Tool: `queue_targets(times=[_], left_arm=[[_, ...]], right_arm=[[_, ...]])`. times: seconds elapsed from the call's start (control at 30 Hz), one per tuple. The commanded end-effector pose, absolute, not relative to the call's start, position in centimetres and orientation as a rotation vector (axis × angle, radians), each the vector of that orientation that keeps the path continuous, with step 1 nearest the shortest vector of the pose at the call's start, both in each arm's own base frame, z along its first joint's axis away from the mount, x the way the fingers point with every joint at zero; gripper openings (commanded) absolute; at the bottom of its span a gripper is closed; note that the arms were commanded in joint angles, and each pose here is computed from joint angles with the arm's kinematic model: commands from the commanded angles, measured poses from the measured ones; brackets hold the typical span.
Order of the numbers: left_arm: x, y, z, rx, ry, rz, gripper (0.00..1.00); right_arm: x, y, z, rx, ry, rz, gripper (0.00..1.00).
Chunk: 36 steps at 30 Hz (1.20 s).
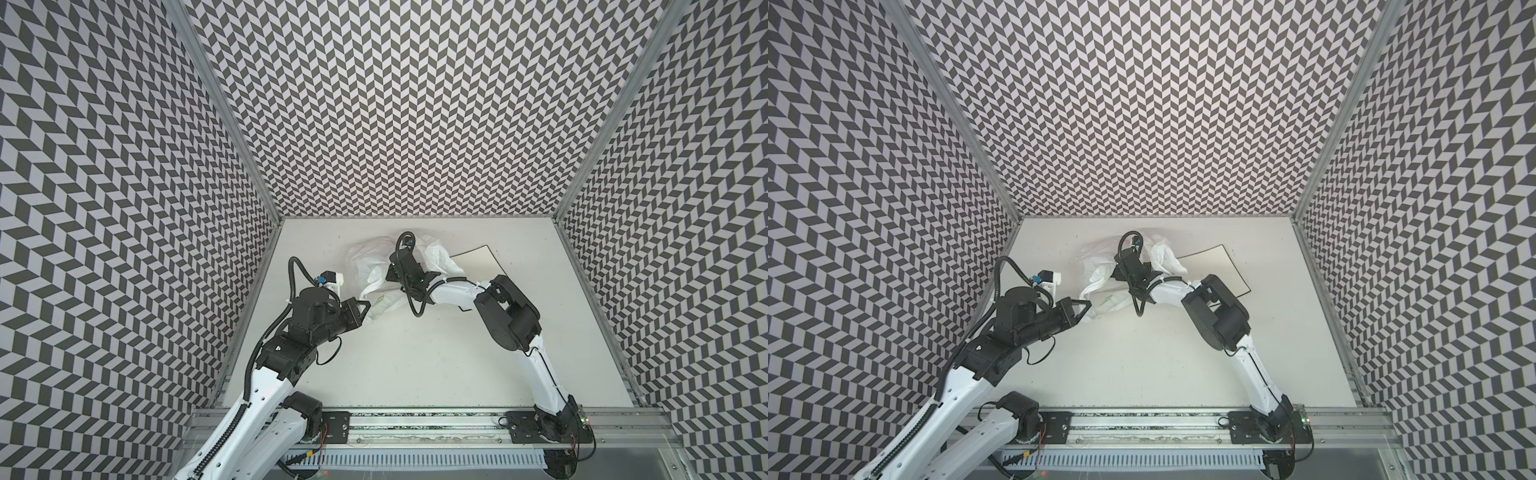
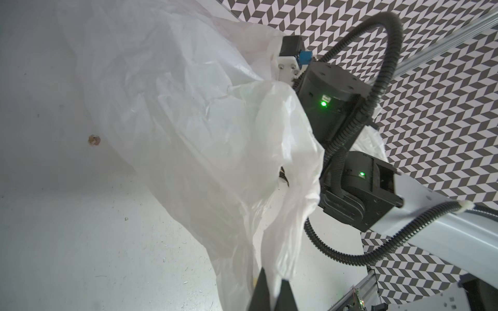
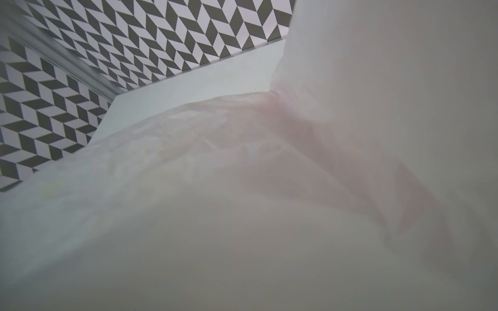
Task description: Take the fake fruits out of the plastic bag
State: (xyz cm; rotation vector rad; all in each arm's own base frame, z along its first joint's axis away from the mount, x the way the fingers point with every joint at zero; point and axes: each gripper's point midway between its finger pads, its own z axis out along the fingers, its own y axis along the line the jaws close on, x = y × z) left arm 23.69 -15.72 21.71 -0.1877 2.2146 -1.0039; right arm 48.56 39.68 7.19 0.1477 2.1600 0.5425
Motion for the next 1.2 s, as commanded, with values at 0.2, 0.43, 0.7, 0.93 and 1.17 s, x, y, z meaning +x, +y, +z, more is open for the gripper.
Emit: queue_targets(times=[0.2,0.43,0.7,0.93,1.17], left_arm=[[22.7,-17.4,23.3,-0.034,2.242,-1.067,0.0],[22.8,-17.1,23.7,-0.04,2.221,-1.053,0.0],[24.1,-16.0,24.6,-0.127,2.144,-1.0,0.0],[25.0,-14.9,24.8,-0.219,2.085,-0.959,0.0],[25.7,-14.3,24.6,-0.263,2.06,-0.927,0.0]], right_arm=[[51.2,40.8,4.4,0.265,2.178,0.525,0.99],[51.7,40.6,3.0,0.241,2.203,0.443,0.79],[50.8,40.4,5.1,0.119,2.183,0.392,0.48],[49.3,41.3,9.2,-0.098,2.128,0.403,0.29],[46.3,42.8,13.0,-0.329,2.127,0.53,0.18]])
